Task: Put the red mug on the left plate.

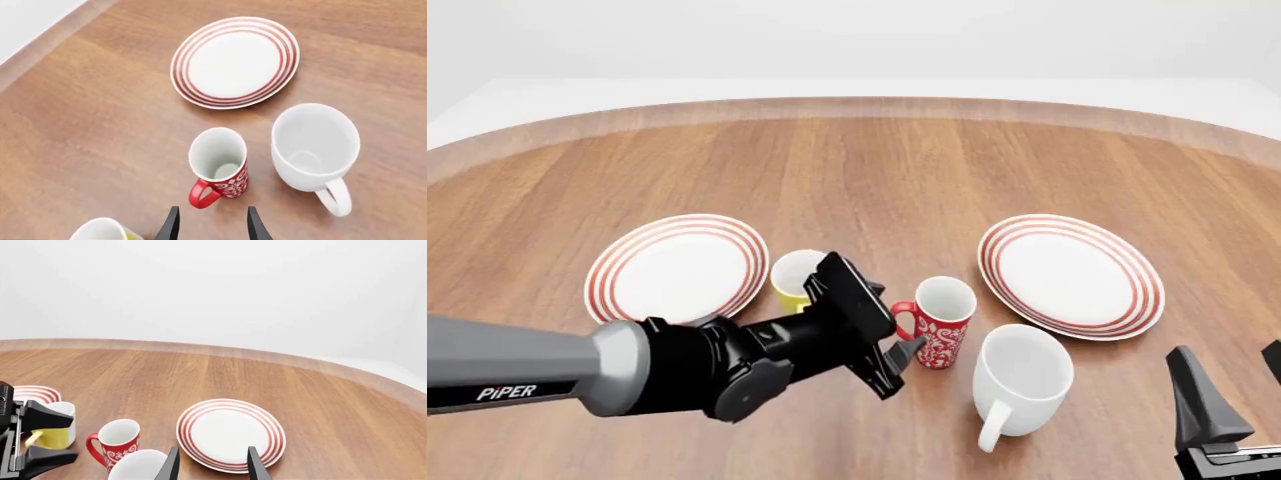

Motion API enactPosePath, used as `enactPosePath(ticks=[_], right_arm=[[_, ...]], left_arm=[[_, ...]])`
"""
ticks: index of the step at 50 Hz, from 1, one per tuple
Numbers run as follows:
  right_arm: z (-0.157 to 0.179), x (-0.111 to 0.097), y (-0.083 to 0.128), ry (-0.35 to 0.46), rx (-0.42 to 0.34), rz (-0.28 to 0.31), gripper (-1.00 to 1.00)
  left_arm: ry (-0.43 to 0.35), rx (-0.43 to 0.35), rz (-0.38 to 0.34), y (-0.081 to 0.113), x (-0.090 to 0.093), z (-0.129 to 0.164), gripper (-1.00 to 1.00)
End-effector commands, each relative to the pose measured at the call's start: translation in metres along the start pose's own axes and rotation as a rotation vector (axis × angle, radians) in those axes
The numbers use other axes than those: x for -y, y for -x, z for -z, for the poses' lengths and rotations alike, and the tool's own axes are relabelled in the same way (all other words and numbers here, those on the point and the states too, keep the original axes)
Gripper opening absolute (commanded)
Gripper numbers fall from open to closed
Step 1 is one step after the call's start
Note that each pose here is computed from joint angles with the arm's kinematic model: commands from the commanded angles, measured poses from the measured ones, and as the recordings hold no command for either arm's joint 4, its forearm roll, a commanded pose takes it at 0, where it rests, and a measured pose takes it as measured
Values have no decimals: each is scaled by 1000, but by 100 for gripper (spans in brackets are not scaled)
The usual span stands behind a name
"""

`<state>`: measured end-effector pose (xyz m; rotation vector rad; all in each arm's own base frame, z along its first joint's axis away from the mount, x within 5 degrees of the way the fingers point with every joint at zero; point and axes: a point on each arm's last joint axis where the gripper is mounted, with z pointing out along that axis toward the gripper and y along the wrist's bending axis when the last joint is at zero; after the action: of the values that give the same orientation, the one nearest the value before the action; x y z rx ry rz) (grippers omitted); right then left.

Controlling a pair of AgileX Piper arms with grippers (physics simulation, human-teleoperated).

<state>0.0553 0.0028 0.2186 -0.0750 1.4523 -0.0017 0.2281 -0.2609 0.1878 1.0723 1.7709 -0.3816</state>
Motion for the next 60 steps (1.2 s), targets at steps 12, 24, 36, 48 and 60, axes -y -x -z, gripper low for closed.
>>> enactPosePath(ticks=[12, 24, 36, 48, 60], right_arm=[[0, 0, 1, -1, 3, -1, 100], [0, 0, 0, -3, 3, -2, 100], [0, 0, 0, -3, 3, -3, 100], [0, 0, 0, -4, 3, -4, 100], [0, 0, 1, -5, 4, -5, 100]], left_arm=[[17, -28, -5, -9, -7, -14, 100], [14, -41, -2, -13, -7, -20, 100], [30, -40, 4, -14, -13, -25, 100], [23, -54, 3, -18, -11, -32, 100], [19, -55, 3, -17, -10, -37, 100]])
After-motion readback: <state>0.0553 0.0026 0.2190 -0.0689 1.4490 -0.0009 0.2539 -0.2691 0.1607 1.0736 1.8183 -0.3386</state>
